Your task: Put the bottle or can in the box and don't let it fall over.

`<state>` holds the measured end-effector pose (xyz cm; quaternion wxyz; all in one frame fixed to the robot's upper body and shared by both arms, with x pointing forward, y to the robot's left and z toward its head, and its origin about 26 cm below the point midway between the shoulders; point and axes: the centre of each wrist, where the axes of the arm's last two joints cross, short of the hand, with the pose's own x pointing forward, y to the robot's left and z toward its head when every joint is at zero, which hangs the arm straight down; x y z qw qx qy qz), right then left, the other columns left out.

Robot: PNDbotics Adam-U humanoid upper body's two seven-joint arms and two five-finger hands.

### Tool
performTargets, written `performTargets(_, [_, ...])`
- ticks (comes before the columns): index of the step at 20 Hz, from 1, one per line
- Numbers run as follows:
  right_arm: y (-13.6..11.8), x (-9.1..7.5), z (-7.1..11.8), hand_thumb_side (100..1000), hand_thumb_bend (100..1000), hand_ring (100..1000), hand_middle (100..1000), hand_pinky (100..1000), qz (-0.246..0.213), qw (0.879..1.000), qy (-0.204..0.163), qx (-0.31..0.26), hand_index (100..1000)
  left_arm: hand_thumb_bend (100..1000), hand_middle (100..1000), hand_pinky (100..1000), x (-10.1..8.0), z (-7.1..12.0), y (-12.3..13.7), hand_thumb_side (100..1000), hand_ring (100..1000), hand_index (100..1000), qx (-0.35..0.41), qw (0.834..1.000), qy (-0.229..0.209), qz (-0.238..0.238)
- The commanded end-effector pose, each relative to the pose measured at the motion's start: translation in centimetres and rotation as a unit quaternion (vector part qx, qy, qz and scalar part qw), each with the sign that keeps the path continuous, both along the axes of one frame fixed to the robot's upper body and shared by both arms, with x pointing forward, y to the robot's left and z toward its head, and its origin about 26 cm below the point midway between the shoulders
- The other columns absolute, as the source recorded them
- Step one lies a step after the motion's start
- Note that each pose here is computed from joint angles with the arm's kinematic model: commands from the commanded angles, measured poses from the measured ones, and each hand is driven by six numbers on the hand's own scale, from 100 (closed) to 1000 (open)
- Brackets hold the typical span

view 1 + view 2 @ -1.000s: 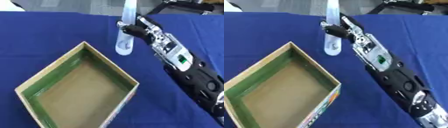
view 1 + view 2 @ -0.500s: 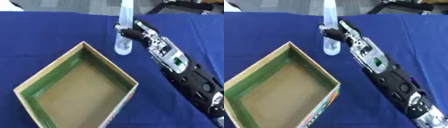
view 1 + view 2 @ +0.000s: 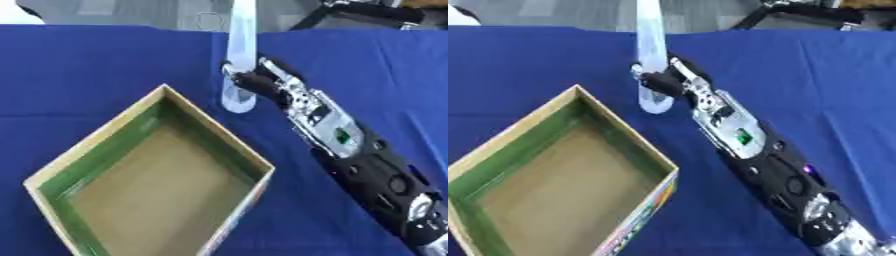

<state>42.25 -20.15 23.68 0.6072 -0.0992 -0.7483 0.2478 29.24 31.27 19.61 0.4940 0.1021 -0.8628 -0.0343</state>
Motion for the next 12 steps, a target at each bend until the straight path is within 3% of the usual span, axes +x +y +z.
performTargets(1, [0.17, 0.25, -0.74, 565, 100, 1000, 1000, 1000, 0.001, 1.0, 0.01, -0.011, 1000, 503, 1000, 1000, -0.28, 0.85, 0.14, 120, 1000, 930, 0.007, 1.0, -0.017, 0.002])
performTargets(12, [-0.03, 0.49, -1.74, 535, 100, 1000, 1000, 1000, -0.019, 0.999, 0.017, -0.025, 1000, 496, 1000, 1000, -0.3, 0.83, 0.18, 126, 1000, 930, 0.006, 1.0, -0.017, 0.002])
